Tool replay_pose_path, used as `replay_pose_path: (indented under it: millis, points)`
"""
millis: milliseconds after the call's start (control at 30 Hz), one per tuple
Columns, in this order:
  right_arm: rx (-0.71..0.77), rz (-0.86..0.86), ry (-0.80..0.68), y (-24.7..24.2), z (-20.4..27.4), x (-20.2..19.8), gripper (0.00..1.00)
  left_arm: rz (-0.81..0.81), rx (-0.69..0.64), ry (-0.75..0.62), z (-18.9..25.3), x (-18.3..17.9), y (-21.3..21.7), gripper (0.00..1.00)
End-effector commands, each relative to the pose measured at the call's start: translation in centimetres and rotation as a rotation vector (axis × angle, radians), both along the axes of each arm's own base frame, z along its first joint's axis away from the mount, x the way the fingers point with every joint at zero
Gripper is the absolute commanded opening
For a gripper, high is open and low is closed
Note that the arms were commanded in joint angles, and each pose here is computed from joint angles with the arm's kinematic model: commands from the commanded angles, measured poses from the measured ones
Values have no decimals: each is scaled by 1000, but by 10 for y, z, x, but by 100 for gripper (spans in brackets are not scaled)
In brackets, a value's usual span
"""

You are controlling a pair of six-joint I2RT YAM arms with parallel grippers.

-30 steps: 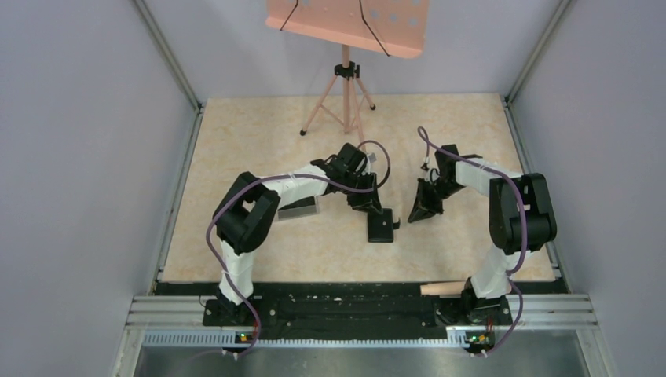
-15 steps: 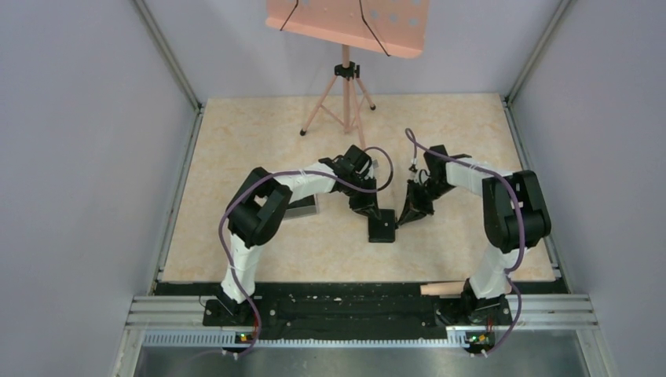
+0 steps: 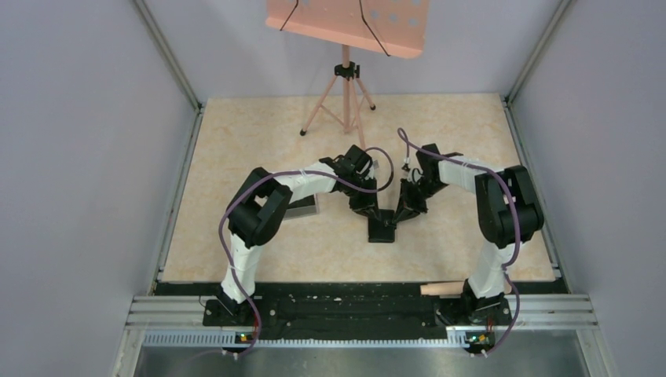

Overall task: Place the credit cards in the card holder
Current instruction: Close the card holder at the center of the board.

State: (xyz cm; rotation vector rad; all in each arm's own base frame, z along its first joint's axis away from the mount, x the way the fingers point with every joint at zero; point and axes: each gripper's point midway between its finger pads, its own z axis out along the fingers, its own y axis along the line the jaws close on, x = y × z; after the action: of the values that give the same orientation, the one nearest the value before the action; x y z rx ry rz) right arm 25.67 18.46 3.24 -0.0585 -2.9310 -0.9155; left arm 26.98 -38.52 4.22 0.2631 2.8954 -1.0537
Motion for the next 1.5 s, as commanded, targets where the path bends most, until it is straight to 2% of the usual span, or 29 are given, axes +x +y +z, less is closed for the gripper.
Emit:
replay_pose_path:
  millis: [0, 200, 333, 733, 1033, 1467]
  points:
    - [-3, 17, -25, 8, -1, 8, 0, -24, -34, -16, 11, 2, -9, 18]
    - [-34, 18, -9, 4, -10, 5, 0, -20, -120, -29, 36, 4, -19, 33]
    - [-36, 16, -10, 4, -10, 5, 0, -20, -154, 2, 43, 1, -24, 37]
    - [-31, 17, -17, 5, -8, 7, 0, -33, -153, 81, 30, -7, -27, 33]
    - [-26, 17, -17, 5, -7, 6, 0, -22, -59, 80, 14, -5, -18, 32]
    - [-19, 18, -19, 7, -6, 8, 0, -53, -61, 95, 9, -9, -25, 20]
